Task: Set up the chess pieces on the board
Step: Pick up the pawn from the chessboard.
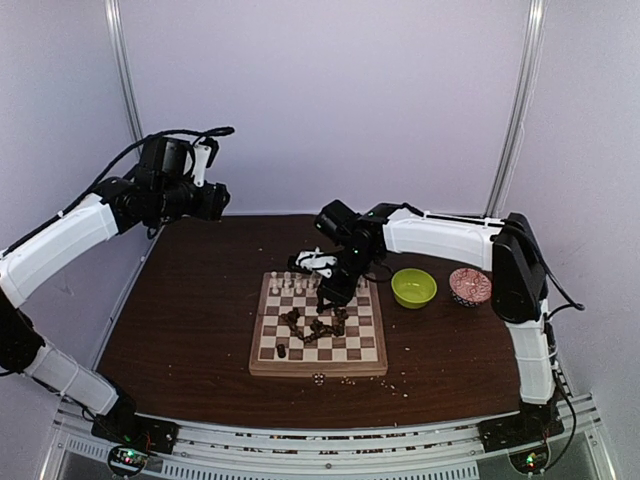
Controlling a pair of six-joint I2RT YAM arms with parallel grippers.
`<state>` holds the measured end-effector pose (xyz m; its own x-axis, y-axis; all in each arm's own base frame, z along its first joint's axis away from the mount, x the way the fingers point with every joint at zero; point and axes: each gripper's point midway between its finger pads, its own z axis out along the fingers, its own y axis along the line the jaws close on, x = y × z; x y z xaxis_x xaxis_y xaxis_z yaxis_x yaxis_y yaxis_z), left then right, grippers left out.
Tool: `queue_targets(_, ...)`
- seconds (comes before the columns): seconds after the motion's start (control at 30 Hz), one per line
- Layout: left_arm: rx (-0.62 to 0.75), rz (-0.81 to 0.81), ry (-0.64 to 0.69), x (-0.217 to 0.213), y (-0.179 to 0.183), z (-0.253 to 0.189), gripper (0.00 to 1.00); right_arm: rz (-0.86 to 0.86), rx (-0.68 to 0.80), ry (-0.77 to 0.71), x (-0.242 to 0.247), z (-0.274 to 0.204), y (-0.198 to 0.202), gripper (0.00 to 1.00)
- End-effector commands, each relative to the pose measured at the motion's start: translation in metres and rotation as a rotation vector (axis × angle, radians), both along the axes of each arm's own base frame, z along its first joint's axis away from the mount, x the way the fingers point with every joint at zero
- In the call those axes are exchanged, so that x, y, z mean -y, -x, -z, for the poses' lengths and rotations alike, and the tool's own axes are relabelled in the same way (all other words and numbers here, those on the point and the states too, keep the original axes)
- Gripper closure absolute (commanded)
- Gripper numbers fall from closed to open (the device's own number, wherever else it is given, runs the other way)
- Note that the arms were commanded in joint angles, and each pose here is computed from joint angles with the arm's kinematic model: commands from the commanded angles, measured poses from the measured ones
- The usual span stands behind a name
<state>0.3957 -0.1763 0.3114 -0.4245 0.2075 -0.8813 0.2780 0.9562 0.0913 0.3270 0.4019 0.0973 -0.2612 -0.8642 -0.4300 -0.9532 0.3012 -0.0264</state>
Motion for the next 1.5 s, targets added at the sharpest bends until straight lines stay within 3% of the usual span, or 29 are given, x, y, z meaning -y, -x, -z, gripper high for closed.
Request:
queue_targets(0.0, 0.086, 0.009, 0.057, -0.003, 0.006, -0.035, 0.36, 0.027, -0.004, 0.053, 0.001, 0.012, -0.004, 0.55)
queue_targets(0.4, 0.04, 0.045, 0.051, 0.008, 0.003, -0.022, 0.36, 0.034, -0.033, 0.029, -0.015, 0.024, -0.01, 0.63)
queue_targets(0.77, -0.012, 0.064, 0.04, 0.016, -0.004, -0.003, 0.37, 0.023, -0.084, 0.022, -0.021, 0.03, -0.004, 0.84)
queue_targets(1.2, -0.031, 0.091, 0.05, 0.022, -0.004, 0.001, 0.38, 0.038, -0.086, 0.035, -0.02, 0.037, -0.006, 0.81)
queue_targets(1.47, -0.027, 0.096, 0.052, 0.022, -0.002, -0.002, 0.39, 0.041, -0.061, 0.018, -0.021, 0.021, -0.008, 0.91)
